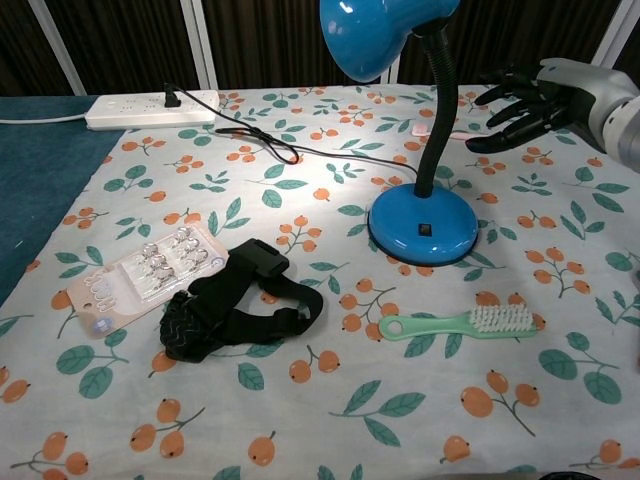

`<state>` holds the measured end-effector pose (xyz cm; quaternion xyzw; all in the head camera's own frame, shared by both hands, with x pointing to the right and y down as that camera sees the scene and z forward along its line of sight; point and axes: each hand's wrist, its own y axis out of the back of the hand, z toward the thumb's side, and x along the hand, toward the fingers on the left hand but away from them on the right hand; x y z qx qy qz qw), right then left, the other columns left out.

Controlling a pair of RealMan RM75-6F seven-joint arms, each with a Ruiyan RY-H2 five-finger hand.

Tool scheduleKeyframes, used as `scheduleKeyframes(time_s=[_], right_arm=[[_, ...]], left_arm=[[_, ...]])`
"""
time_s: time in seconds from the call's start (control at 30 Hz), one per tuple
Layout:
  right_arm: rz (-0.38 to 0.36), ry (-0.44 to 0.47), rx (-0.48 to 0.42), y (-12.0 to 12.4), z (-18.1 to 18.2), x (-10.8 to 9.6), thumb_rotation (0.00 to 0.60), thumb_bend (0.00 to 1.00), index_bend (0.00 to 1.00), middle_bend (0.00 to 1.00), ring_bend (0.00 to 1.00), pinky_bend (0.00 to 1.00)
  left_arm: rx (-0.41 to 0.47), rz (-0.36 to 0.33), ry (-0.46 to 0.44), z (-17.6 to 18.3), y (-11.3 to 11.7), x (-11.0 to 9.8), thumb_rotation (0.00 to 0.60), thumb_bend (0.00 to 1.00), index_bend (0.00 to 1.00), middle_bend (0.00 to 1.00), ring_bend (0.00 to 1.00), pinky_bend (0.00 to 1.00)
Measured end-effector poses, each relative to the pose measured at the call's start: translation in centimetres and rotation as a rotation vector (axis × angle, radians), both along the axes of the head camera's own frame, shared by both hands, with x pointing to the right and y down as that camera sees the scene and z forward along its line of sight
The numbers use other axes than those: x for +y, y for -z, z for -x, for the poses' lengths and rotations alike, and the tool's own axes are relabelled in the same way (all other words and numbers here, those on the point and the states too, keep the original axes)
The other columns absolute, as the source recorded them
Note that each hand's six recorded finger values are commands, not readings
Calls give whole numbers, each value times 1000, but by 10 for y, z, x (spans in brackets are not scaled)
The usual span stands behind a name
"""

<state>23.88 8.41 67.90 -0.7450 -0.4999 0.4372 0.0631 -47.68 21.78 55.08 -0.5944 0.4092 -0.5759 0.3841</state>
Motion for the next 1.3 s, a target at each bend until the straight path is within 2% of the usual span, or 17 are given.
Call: scheduleKeyframes(time_s=[0.1,0.23,0.37,0.43,0.57,0.7,0.9,1.3], right_arm=[[13,39,35,-1,-3,8,600,151,0,256,309,180],[9,121,127,-1,-10,21,600,215,0,380,422,327],[-34,208,278,2,-20,37,600,358,21,497,548,468],[-62,242,356,6,-26,47,600,454,44,596,645,544],[-88,266,431,14,-30,74,600,562,92,799,833,670],[-83,317,459,16,-22,102,600,600,100,844,874,704],[-67,407,460,11,-2,125,600,613,100,845,875,705],[-51,495,468,-13,26,136,600,614,101,845,875,705]], left_arm=[[0,-1,1,0,0,0,600,386,0,21,0,34],[0,2,-2,0,0,0,600,387,0,21,0,34],[-1,3,-4,-1,-1,0,600,386,0,21,0,34],[-1,3,-4,-1,-1,0,600,386,0,21,0,34],[-1,4,-5,-2,-1,1,600,386,0,21,0,34],[-2,6,-4,-2,-2,1,600,386,0,21,0,34],[-5,8,-4,-2,-2,1,600,386,0,21,0,34],[-7,9,-2,0,-2,0,600,387,0,21,0,34]])
